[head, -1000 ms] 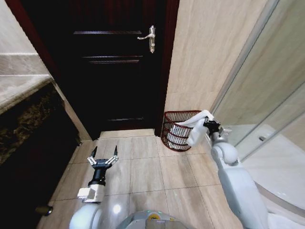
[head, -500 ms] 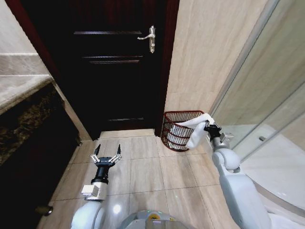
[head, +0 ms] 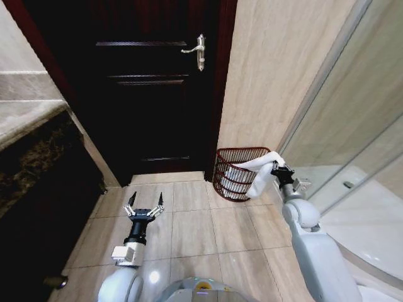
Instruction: Discard the used towel into the hamper.
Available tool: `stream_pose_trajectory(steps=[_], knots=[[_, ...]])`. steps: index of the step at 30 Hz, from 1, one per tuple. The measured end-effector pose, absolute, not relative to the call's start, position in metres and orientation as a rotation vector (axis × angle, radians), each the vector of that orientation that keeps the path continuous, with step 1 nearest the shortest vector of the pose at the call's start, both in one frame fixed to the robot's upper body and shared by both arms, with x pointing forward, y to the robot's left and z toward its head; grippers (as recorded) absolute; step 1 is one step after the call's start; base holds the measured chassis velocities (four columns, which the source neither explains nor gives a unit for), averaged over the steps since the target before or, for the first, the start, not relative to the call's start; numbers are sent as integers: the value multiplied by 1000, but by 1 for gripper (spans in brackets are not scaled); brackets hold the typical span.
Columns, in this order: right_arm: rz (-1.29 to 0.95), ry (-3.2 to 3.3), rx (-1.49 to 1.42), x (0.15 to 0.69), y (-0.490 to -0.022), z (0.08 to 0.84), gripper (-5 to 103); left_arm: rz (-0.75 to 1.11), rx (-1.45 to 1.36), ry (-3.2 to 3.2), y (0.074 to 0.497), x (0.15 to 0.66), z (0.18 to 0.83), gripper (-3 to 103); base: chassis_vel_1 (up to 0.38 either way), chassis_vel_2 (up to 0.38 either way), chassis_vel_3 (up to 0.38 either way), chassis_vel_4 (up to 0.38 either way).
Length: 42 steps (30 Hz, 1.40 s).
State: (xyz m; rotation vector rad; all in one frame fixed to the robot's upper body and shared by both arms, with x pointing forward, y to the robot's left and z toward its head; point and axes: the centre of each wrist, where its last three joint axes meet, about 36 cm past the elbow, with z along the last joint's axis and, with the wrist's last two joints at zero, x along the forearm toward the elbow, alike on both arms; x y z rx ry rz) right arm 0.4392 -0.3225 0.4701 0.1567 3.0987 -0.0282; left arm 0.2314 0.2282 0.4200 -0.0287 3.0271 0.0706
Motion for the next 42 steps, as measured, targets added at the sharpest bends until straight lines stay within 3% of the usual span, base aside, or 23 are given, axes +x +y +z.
stream_pose_trajectory(steps=[42], knots=[[-43,3086,145,442,-314,469,5,88,-1,3034,233,231,417,100,-69,69,70,-72]])
